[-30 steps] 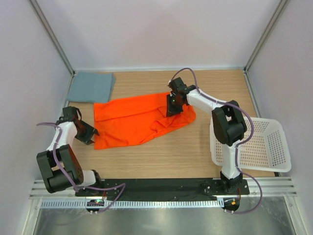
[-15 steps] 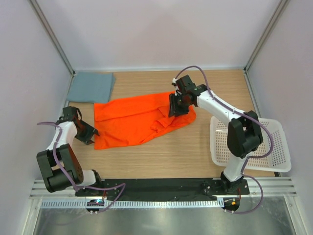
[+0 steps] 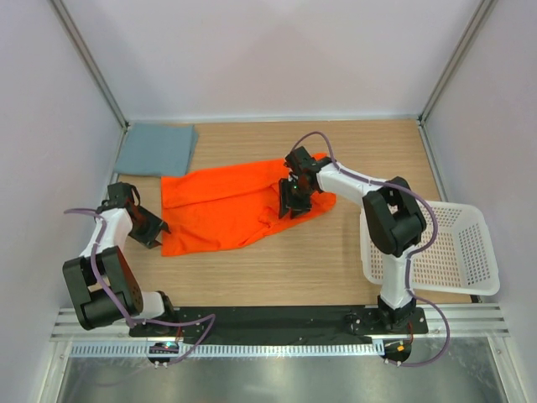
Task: Fold and stack the t-shirts
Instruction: Fold the tshirt
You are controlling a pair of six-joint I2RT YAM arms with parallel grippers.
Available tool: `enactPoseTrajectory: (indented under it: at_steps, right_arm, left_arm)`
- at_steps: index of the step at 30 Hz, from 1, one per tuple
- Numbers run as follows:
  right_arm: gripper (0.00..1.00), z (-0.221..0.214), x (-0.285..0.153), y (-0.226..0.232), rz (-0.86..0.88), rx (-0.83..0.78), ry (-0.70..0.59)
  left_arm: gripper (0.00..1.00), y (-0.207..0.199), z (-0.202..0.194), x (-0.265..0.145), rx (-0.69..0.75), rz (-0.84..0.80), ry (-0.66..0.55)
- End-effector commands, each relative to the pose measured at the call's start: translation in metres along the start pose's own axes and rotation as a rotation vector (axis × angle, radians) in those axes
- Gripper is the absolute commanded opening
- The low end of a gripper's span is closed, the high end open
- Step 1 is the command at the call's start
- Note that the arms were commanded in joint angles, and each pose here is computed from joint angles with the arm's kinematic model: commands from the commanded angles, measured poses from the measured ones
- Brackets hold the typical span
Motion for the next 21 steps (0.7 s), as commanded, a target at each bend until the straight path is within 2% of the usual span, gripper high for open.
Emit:
enactPoseTrajectory:
  at_steps: [1, 10, 17, 20, 21]
  right_arm:
    - [0.47, 0.01, 0.005, 0.011, 0.05, 0.033, -0.021]
    - [0.41, 0.019, 0.014, 0.014, 0.03, 0.038, -0.028]
    - [0.29, 0.024, 0.006, 0.016, 0.006, 0.04, -0.043]
    - [0.27, 0.026, 0.0, 0.017, 0.001, 0.035, -0.05]
    - [0.22, 0.026, -0.002, 0.018, 0.003, 0.029, -0.05]
  left_arm:
    - [0.45, -0.004, 0.011, -0.002, 0.023, -0.017, -0.029]
    - [0.45, -0.004, 0.013, 0.001, 0.028, -0.012, -0.015]
    - [0.45, -0.003, 0.014, 0.006, 0.029, 0.0, -0.009]
    - [0.45, -0.003, 0.015, 0.007, 0.03, 0.0, -0.002]
    - [0.45, -0.003, 0.015, 0.008, 0.03, -0.002, 0.0]
Point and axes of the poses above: each gripper's point midway between its finger pads, its own x axis out along the fingers, its own y axis along the line the jaws close on, z = x × y, the point moved 3 cm from there along -x, back along the fingers, and after that the axes turned 13 degrees about x, right-handed, at the moved point
